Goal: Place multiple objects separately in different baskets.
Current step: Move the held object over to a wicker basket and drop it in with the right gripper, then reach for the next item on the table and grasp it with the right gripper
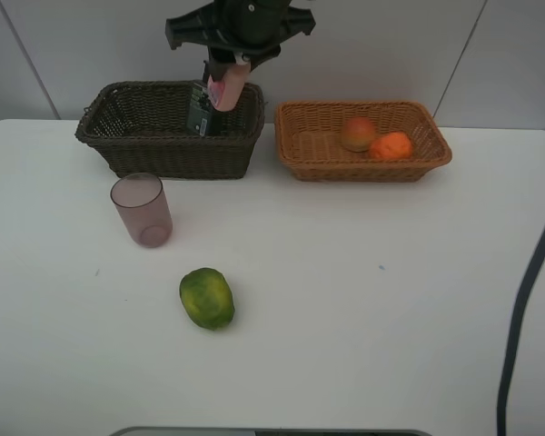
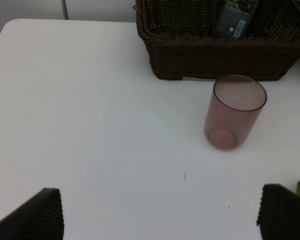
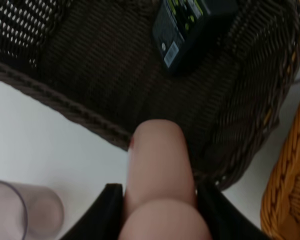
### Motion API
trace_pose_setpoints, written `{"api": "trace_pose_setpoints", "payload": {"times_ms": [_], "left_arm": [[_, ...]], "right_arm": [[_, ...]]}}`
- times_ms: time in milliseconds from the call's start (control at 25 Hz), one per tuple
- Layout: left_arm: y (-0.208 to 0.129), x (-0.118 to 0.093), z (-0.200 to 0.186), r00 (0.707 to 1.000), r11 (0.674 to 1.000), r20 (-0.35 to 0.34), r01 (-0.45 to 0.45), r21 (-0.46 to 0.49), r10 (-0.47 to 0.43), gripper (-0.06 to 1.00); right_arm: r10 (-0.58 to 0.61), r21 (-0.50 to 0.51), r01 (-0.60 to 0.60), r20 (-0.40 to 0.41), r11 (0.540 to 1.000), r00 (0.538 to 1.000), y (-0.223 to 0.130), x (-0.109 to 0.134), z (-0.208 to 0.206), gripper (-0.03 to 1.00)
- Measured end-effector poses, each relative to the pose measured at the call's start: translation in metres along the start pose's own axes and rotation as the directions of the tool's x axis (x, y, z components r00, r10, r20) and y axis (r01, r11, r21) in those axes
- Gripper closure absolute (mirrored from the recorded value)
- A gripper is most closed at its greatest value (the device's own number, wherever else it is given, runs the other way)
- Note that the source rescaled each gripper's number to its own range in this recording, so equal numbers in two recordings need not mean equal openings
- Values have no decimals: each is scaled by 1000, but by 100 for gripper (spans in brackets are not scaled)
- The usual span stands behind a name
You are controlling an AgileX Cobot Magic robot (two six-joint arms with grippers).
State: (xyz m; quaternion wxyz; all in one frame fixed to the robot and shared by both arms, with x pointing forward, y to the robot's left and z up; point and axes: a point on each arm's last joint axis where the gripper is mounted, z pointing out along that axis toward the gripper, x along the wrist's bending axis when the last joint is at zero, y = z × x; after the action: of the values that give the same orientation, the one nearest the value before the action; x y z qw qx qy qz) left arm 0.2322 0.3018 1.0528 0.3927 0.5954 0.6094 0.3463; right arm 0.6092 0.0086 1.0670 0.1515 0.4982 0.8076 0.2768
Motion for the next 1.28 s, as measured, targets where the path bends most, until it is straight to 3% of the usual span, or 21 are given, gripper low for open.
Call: {"api": "trace_pose_setpoints", "payload": {"times_ms": [400,640,960,1080,1160,1280], "left_arm": [[0,0,0,1000,1000,0,0,0,0,-5],[0,0,0,1000,1000,0,0,0,0,-5],[0,0,0,1000,1000,0,0,0,0,-5],[0,0,0,1000,1000,0,0,0,0,-5],[0,0,0,1000,1000,0,0,0,0,-5],[0,0,0,1000,1000,0,0,0,0,-5]], "right_arm": [[-40,-191,33,-35,981,999,8,5,51,97],[-48,-153,45,-12,987,999,-6,-2,92,97],[-53,-130,51,-9,990,999,-15,-2,112,94],[-52,-143,50,-11,988,999,-14,-3,112,67],[-56,-149,54,-9,987,998,-13,-3,111,39],[-57,-147,55,-8,988,998,-13,-3,111,10]]}}
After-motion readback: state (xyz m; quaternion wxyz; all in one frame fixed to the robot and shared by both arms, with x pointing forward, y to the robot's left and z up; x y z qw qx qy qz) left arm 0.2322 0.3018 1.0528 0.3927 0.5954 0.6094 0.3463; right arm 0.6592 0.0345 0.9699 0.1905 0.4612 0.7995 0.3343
